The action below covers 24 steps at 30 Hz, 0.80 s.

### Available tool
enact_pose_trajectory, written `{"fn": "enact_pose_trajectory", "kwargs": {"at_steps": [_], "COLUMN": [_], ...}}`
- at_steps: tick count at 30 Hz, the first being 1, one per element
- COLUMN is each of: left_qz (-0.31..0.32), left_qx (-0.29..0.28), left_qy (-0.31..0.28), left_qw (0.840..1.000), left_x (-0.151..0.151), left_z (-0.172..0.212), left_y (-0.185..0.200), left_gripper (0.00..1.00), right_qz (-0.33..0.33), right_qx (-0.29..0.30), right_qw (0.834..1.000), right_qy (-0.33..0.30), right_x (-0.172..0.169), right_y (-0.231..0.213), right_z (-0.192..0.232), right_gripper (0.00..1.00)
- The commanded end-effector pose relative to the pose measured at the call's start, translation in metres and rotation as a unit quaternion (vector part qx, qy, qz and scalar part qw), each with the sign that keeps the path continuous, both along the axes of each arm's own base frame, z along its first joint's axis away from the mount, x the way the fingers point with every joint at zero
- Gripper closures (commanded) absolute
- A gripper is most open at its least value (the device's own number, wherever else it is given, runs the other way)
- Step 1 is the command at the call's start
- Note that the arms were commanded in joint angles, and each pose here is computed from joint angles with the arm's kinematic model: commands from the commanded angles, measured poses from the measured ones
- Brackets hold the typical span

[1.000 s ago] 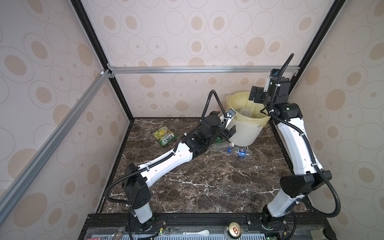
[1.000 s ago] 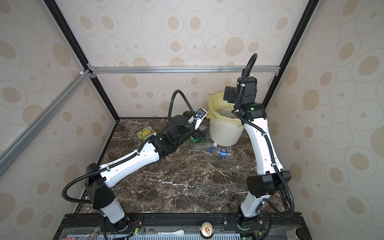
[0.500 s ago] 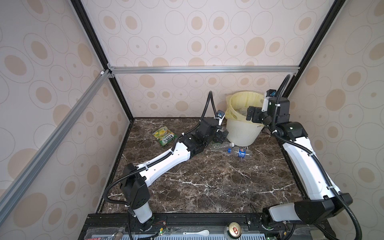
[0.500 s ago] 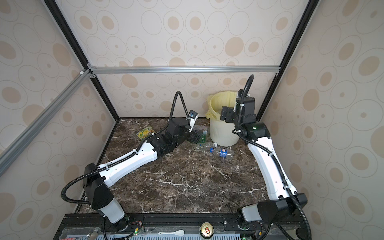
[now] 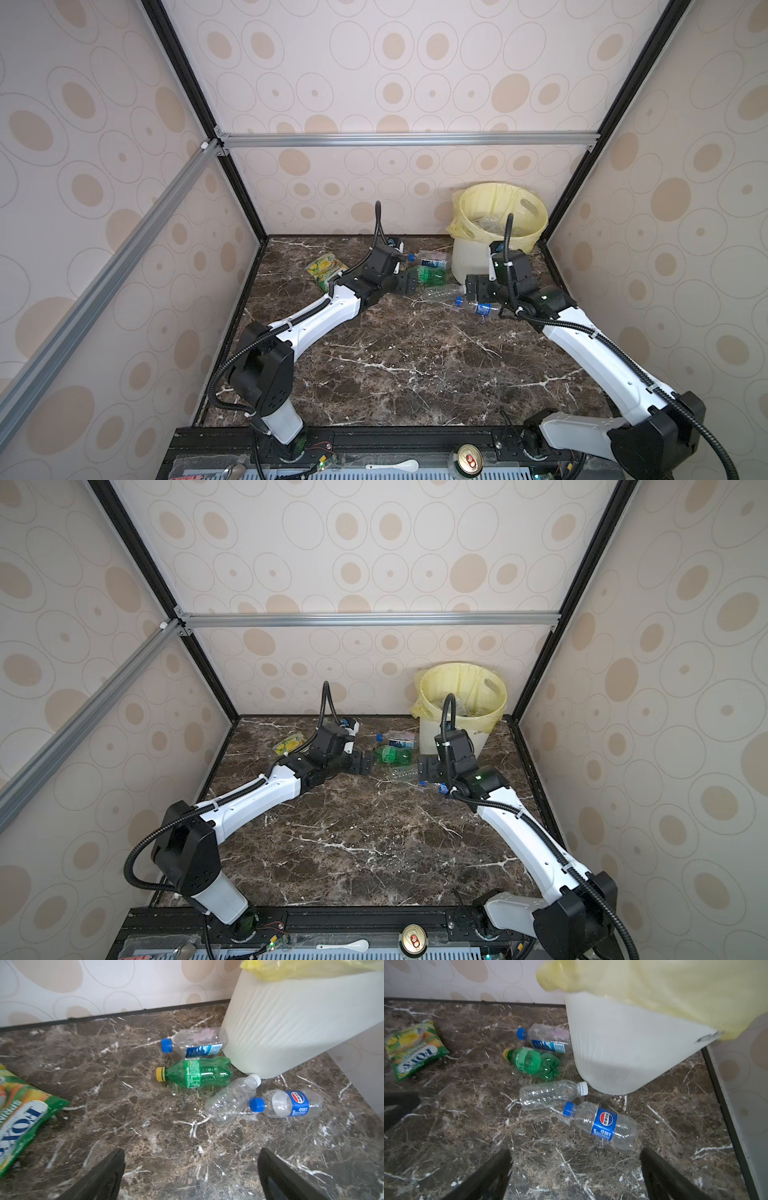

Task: Throw the plastic bottles in the bin
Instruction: 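Lower the right gripper back toward the Pepsi-labelled bottle beside the bin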

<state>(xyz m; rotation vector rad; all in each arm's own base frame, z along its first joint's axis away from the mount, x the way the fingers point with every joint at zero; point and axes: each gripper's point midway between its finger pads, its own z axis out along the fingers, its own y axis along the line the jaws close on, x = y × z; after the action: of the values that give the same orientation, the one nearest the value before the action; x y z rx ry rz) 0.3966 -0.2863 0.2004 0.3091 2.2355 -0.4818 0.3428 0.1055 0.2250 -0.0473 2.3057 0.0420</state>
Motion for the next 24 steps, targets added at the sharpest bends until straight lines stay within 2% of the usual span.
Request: {"fn": "enact_pose_trajectory", "kwargs": {"at_steps": [1,4,10,15,24], "left_qz": [-0.021,-0.024,-0.033,-0.040,-0.048], "left_qx": [-0.074,-0.088,-0.100,-0.116,-0.131], "left_qy": [0.013,0.027,0.043,0.058,0.078], "left_qw": [0.997,0.995,0.993,0.991,0.987], "left_x": [-0.010,-0.014,-0.020,-0.025,-0.029], "left_z": [0.015,0.005,-0.006,-0.014,-0.027], "left_y": [-0.018,-0.021,-0.025,-0.029,-0.036], "left_gripper": [0.01,0.01,0.01,0.01,0.01], "right_qz": [-0.031,-0.046,-0.087,-0.110,-0.122], "right_qx": [-0.007,-0.022,-0.012,-0.013,0.021], "right_qw": [0.999,0.997,0.993,0.990,0.987], "right_qy": [0.024,0.049,0.074,0.089,0.102], "right_x": [-0.005,-0.006,0.003,0.010,0.020], "right_y": [-0.009,-0.016,-0.042,-0.063,-0.073], "right_z": [-0.025,-0.049,-0.078,-0.094,-0.116], "right_gripper": [0.00,0.00,0.00,0.00,0.00]}}
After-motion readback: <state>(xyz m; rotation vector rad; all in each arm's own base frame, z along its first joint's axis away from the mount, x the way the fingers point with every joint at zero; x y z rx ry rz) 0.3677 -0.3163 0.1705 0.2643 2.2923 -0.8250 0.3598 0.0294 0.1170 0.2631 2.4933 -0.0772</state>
